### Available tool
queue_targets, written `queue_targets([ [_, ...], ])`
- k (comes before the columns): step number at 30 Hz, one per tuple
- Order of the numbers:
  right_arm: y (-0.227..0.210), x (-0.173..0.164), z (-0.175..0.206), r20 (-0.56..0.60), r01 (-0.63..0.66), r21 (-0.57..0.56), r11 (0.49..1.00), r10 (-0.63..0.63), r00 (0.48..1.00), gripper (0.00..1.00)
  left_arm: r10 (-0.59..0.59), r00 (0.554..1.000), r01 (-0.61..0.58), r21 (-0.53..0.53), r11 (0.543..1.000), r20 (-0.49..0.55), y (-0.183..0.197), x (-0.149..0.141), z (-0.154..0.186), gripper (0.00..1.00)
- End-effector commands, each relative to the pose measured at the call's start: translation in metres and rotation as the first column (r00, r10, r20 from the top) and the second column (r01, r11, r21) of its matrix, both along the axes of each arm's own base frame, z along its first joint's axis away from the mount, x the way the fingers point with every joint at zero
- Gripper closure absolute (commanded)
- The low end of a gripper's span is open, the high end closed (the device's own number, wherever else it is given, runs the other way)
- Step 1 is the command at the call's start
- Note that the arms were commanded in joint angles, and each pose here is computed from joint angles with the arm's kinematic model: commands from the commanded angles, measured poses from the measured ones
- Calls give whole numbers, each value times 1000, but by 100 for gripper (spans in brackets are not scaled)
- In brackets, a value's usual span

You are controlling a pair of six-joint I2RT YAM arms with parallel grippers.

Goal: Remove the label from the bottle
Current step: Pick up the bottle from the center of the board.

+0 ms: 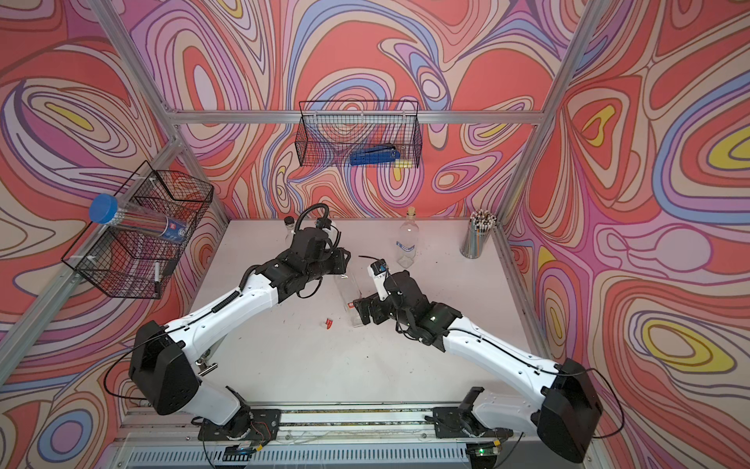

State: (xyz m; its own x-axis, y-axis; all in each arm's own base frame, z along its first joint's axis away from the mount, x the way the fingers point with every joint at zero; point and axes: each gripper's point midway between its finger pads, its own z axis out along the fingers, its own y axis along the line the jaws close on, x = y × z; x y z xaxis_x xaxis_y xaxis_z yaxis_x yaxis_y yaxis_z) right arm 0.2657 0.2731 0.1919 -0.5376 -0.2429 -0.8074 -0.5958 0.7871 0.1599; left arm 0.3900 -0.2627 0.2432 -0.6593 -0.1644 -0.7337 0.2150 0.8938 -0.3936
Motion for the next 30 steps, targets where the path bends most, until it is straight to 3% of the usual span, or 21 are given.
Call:
queue_targets([
  [1,5,-4,-15,39,4,-60,998,-2,999,2,81,995,-84,-53,995,-52,8,5,4,100],
  [17,16,5,-60,141,50,-140,989,-30,990,2,118,986,-135,-151,979,-120,15,7,6,100],
  [30,17,8,-80,153,66,-156,985,-42,987,2,116,989,-135,-226,965,-97,20,0,26,100],
])
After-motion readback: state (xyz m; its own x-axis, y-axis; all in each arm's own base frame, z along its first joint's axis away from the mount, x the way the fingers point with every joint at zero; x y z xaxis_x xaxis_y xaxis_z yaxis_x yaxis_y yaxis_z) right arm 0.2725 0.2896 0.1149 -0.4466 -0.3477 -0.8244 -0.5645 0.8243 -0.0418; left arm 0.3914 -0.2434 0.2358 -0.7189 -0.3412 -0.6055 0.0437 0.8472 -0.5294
